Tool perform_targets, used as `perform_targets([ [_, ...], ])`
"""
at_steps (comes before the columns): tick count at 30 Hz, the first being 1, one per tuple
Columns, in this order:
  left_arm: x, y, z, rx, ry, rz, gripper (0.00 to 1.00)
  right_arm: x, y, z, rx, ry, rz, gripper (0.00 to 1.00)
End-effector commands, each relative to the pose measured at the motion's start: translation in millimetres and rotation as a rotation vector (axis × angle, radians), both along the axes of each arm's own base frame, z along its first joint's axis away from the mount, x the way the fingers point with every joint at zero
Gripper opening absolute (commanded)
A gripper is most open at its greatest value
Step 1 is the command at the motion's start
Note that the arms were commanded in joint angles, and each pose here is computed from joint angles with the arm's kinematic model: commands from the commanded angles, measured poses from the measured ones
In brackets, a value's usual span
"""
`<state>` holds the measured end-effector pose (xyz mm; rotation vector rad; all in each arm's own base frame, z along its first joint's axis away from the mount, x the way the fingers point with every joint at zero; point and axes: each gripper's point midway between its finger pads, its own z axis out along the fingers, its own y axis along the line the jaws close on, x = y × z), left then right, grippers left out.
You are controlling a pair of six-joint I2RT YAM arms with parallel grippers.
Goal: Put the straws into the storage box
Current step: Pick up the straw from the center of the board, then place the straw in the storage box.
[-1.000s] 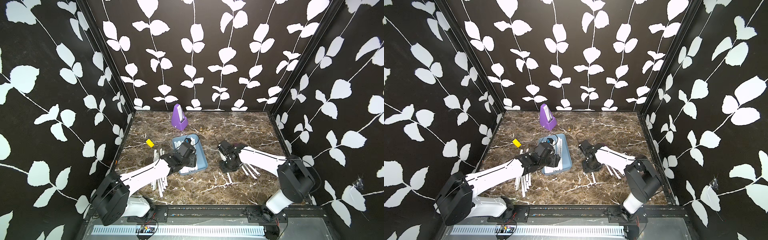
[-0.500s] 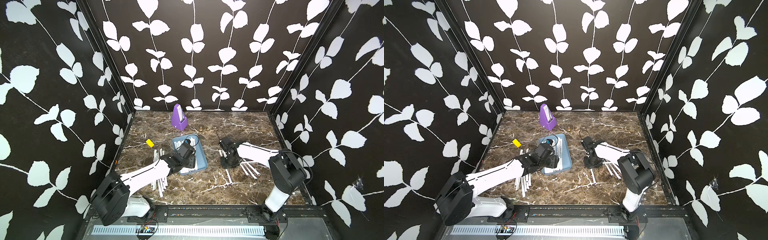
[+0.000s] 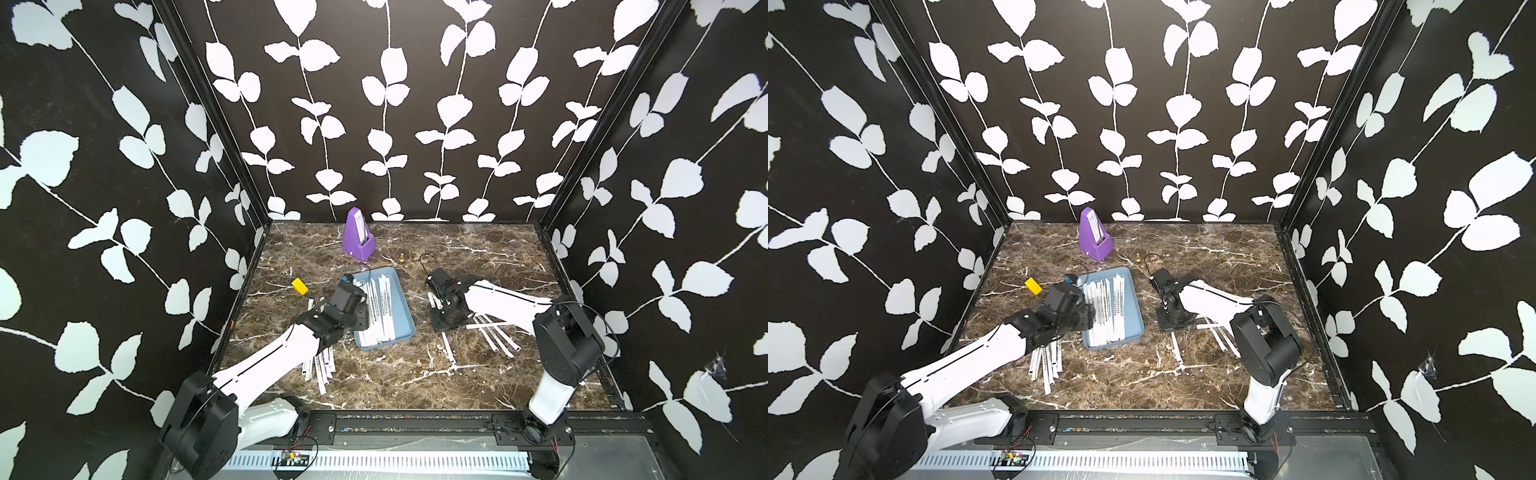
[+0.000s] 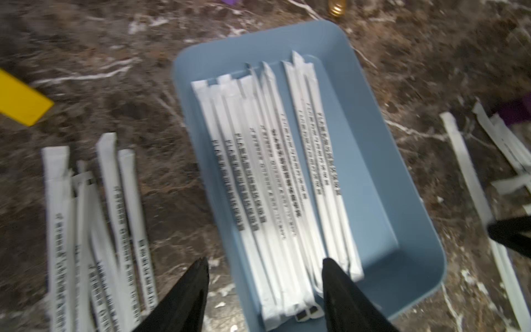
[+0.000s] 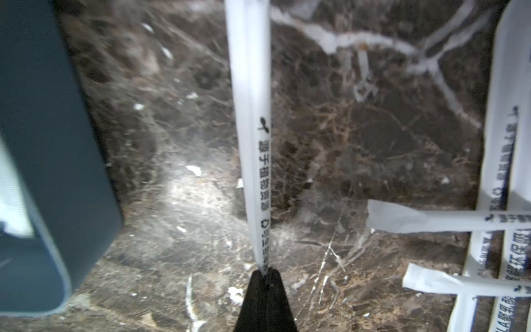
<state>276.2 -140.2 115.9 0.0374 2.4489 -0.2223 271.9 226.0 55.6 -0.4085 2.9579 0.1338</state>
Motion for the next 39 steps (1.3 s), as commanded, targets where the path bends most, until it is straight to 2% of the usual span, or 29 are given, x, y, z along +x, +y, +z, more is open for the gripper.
perform_targets([
  [1,-12,28,-10,0.049,0.063,0.076,0.65,13,31,52,0.091,-0.097,0.011,0.00],
  [4,-13,37,-20,0.051,0.105,0.110,0.64,25,73,73,0.177,-0.133,0.025,0.01],
  [7,-12,34,-30,0.015,0.128,0.111,0.64,46,105,75,0.216,-0.159,0.008,0.01],
  [12,-10,22,-37,-0.042,0.146,0.086,0.64,76,129,55,0.181,-0.175,-0.026,0.02],
  [24,-13,13,-53,-0.074,0.192,0.066,0.63,87,129,-1,0.054,-0.098,-0.045,0.03],
  [39,-11,14,-51,-0.059,0.186,0.058,0.63,93,143,-22,0.048,-0.055,-0.037,0.06],
])
